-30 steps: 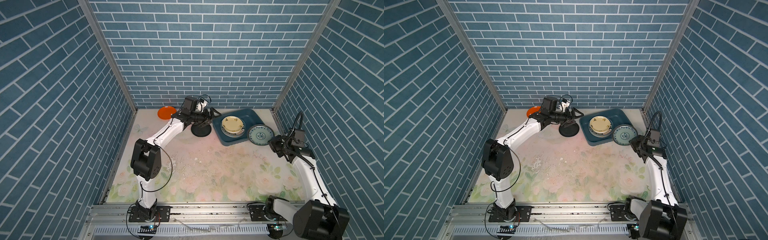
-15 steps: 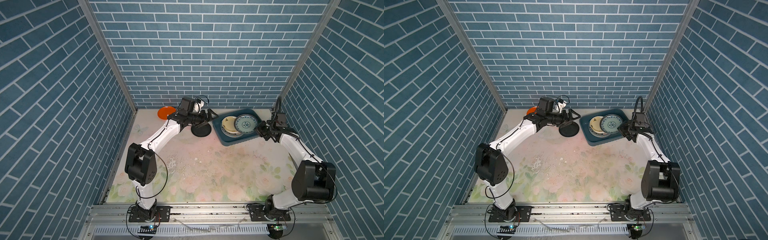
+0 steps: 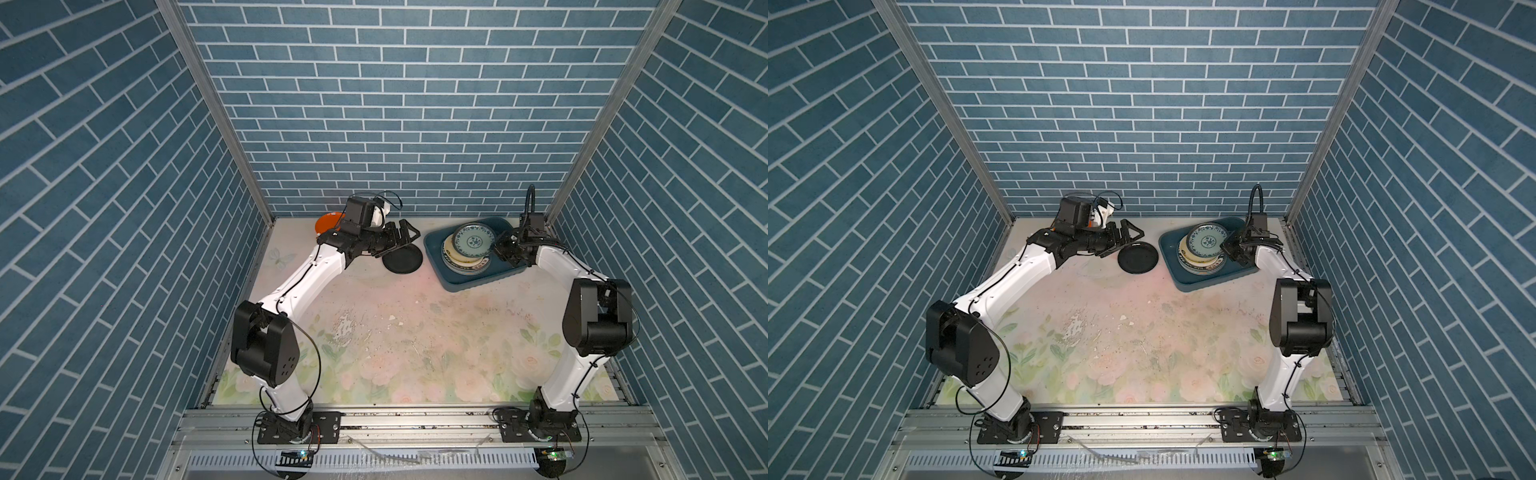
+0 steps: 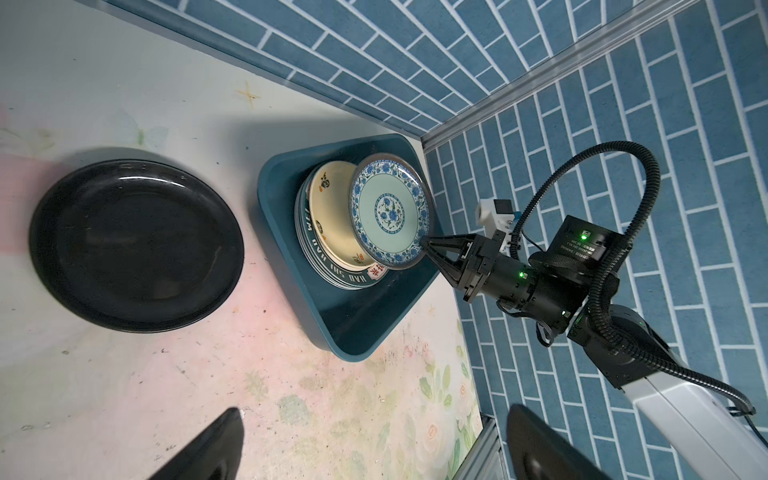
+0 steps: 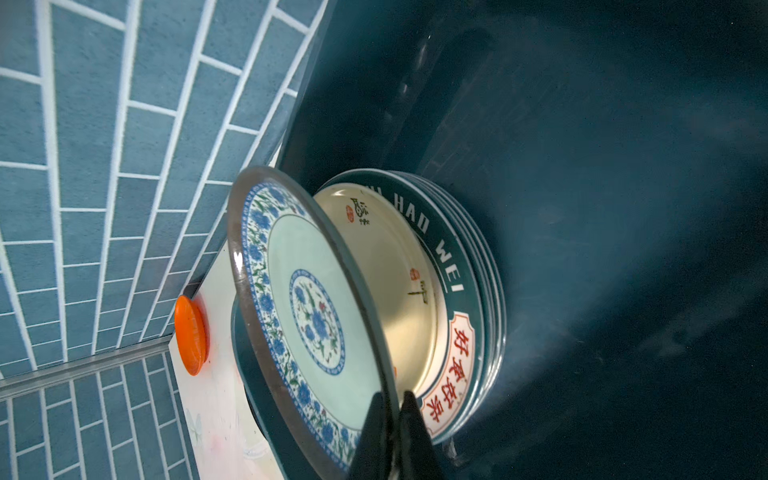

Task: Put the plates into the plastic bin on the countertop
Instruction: 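Lower the blue floral plate onto the stack in the bin with the right gripper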

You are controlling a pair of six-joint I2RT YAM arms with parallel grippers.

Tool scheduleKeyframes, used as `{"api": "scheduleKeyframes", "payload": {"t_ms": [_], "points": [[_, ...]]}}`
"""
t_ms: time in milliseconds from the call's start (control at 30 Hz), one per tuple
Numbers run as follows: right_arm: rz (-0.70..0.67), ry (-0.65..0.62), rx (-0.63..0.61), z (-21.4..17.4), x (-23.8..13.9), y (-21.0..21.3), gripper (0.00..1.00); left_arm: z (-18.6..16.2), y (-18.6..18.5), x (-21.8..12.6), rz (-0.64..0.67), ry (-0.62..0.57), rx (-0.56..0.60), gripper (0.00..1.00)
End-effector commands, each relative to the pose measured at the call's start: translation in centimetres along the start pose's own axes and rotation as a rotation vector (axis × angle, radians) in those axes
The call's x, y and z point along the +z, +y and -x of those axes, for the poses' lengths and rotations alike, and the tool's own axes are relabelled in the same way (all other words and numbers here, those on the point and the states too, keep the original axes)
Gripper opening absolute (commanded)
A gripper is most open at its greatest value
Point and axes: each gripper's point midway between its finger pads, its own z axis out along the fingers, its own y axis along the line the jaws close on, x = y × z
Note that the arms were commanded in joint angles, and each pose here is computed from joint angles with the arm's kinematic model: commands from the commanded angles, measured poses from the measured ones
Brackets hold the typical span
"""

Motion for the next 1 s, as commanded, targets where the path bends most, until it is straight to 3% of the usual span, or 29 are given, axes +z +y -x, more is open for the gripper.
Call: {"api": "scheduleKeyframes", "payload": {"t_ms": [0,667,967], "points": [[0.043,0.006,-0.014,0.3,0.6,1.5,0.07,0.4,0.7,-1.2,0.033,-0.029,0.010,1.00],[-0.006,0.089,0.007,-1.0,4.6,0.1,0.09,0.5,1.4,-1.6,0.048,-0.047,-0.002,1.00],[-0.022,0.083,0.005,-1.3,3.9,-0.1,0.25,0.4,1.9,-1.4,0.060,-0.045,-0.012,1.00]]}}
